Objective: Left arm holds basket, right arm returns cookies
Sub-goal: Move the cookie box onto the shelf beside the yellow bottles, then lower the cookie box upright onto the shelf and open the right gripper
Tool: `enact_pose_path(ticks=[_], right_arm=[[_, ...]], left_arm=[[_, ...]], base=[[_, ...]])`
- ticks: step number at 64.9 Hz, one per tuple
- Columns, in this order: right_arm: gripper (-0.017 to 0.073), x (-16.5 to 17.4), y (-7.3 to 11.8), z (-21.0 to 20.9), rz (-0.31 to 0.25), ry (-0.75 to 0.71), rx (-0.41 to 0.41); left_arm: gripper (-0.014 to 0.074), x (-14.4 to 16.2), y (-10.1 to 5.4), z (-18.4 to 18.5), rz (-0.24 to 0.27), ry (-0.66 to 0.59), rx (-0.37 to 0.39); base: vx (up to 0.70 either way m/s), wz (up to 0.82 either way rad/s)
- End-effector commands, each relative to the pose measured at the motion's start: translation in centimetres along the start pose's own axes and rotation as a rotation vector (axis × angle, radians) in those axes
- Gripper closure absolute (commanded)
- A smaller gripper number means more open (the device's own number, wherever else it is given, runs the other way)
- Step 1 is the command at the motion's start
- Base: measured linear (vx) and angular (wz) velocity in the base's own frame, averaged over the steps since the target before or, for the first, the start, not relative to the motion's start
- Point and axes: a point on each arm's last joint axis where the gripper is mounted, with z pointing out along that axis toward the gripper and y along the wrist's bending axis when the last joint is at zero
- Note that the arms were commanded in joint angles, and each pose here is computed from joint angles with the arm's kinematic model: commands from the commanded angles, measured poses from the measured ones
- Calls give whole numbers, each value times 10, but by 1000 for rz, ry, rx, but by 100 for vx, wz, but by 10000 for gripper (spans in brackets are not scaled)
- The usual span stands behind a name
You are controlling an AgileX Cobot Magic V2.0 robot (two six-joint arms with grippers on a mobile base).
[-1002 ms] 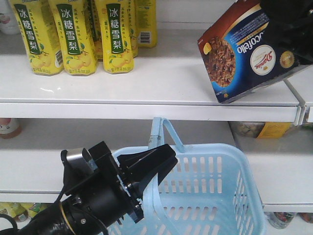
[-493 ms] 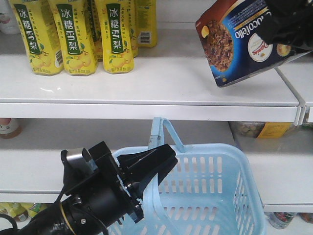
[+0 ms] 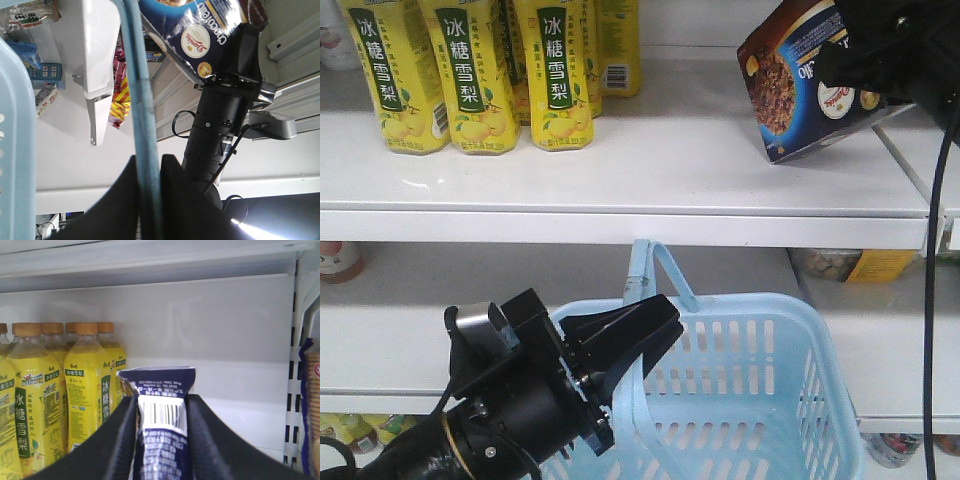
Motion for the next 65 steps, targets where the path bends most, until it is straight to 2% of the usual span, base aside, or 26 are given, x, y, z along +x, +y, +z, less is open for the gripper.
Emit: enact_pose_path(ticks=[1,34,48,65], right_arm=[[566,-18,-1,-1,8,-74,1],[566,14,-7,-4,33,266,77],[564,17,-8,-5,42,300,87],[562,29,-10,-10,69,438,123]], left_arm=[[596,1,-44,-2,0,0,361],[596,1,-44,-2,0,0,361],[596,1,-44,-2,0,0,361],[596,1,-44,-2,0,0,361]], base=[[0,0],[0,0],[0,0],[0,0]])
